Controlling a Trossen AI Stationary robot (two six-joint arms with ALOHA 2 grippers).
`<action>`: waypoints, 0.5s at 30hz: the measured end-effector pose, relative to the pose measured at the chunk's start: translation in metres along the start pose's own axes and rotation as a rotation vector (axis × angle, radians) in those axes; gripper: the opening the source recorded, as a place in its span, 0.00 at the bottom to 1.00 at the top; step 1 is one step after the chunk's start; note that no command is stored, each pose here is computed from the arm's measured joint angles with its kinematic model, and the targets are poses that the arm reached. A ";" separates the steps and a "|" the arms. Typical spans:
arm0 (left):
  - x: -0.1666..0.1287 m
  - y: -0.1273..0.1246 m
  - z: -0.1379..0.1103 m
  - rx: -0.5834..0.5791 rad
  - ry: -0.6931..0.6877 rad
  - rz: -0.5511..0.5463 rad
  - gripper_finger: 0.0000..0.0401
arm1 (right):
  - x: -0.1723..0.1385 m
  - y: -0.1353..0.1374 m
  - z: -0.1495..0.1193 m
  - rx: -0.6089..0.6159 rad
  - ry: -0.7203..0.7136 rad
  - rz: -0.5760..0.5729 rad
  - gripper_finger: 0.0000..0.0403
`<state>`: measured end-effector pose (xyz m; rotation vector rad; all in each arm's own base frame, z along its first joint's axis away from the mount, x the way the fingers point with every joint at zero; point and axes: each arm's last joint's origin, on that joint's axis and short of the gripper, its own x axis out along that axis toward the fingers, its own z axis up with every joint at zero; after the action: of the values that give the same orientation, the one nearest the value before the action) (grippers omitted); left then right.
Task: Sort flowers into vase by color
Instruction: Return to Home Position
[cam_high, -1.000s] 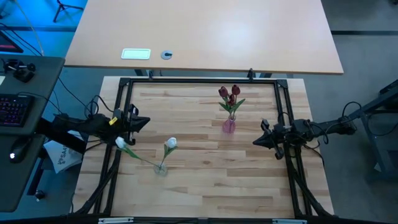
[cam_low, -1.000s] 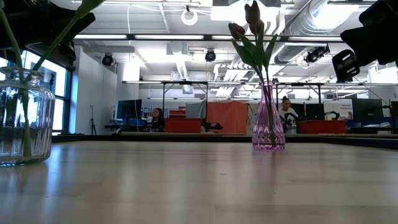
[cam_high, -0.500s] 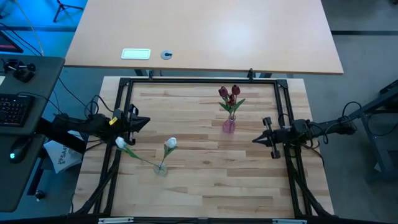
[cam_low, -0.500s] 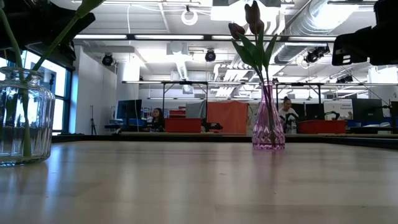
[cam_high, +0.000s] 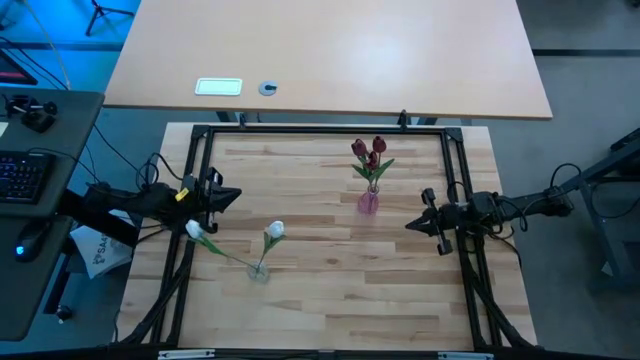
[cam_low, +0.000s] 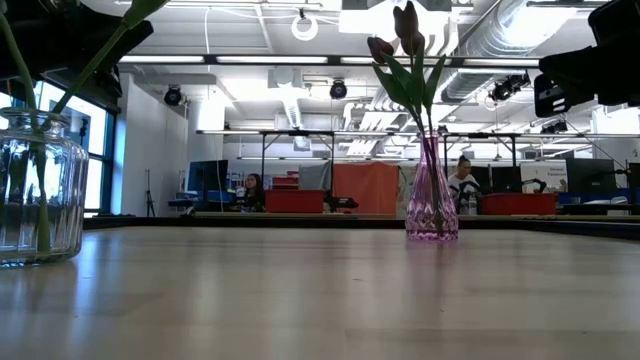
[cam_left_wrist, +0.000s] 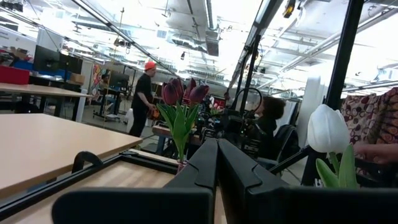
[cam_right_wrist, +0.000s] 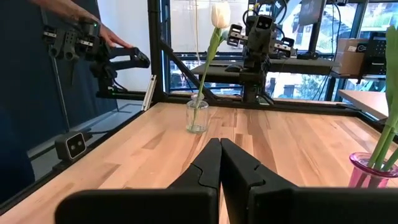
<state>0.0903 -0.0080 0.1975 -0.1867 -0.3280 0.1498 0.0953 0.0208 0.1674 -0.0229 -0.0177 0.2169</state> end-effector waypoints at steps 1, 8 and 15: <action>0.000 0.000 0.000 0.000 0.000 0.000 0.00 | 0.000 0.000 0.000 0.000 0.000 0.000 0.00; 0.000 0.001 0.000 0.004 -0.003 0.011 0.00 | -0.001 -0.004 0.001 -0.002 -0.007 -0.041 0.00; 0.002 0.008 0.001 0.031 -0.014 0.089 0.00 | -0.003 -0.022 0.000 -0.005 -0.004 -0.235 0.00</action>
<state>0.0908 0.0006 0.1970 -0.1699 -0.3316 0.2437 0.0971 -0.0017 0.1682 -0.0256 -0.0244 -0.0178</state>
